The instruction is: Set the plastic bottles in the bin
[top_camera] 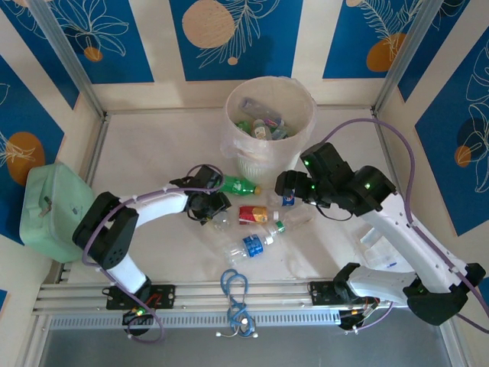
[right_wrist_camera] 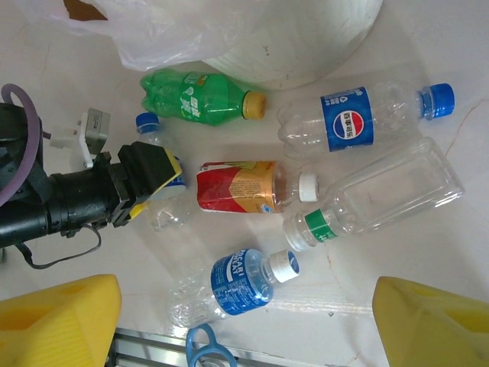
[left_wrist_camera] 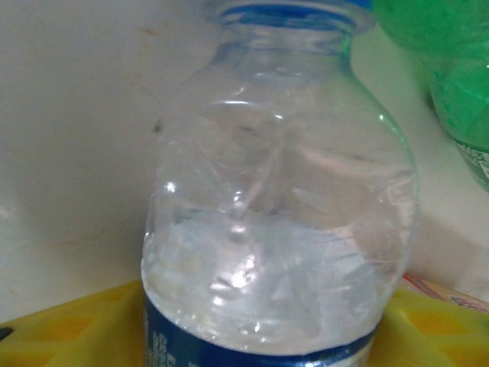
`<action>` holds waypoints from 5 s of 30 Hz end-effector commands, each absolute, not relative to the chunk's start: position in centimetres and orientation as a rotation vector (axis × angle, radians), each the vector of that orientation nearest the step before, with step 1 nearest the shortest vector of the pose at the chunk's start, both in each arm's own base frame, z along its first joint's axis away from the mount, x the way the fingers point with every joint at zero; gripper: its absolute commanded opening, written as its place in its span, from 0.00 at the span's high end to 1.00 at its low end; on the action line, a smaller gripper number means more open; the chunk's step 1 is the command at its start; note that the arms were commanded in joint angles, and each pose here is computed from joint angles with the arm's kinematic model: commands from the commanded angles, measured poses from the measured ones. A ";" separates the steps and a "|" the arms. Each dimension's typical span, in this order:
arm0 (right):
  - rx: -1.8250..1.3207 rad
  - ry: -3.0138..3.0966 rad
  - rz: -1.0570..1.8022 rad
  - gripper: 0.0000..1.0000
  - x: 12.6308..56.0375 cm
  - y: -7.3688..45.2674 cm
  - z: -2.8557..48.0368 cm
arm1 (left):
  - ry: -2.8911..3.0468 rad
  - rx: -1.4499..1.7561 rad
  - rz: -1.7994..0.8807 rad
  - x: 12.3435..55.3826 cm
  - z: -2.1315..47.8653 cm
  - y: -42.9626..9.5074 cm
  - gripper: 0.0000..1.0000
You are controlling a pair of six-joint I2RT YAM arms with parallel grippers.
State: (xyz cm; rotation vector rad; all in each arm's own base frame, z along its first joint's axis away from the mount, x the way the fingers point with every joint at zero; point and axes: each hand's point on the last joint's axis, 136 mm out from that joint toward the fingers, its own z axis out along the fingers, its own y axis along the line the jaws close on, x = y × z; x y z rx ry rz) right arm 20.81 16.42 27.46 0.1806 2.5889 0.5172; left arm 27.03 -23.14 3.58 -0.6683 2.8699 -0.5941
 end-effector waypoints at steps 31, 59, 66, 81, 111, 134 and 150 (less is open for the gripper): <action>-0.264 2.287 1.482 0.07 22.3 29.7 41.8 | 1.731 -0.541 -1.809 31.0 39.7 -24.9 0.45; -0.239 2.308 1.546 0.14 26.5 33.0 42.4 | 1.498 -0.344 -2.018 29.6 46.4 -25.7 0.47; -0.240 2.290 1.541 0.23 26.7 33.1 42.8 | 1.517 -0.371 -2.008 30.0 45.3 -25.8 0.47; -0.243 2.269 1.514 0.36 27.4 32.5 43.5 | 1.600 -0.377 -1.925 30.9 43.6 -26.3 0.25; 0.120 2.433 0.720 0.24 42.6 17.5 35.0 | 2.113 -0.370 -1.141 28.3 30.6 -17.6 0.15; 0.498 2.443 0.378 0.16 27.7 9.1 31.1 | 2.385 -0.268 -0.983 26.1 22.0 -19.0 0.28; 0.910 2.681 0.510 0.18 20.4 9.7 18.4 | 2.689 0.711 -0.759 17.4 14.5 -27.0 0.22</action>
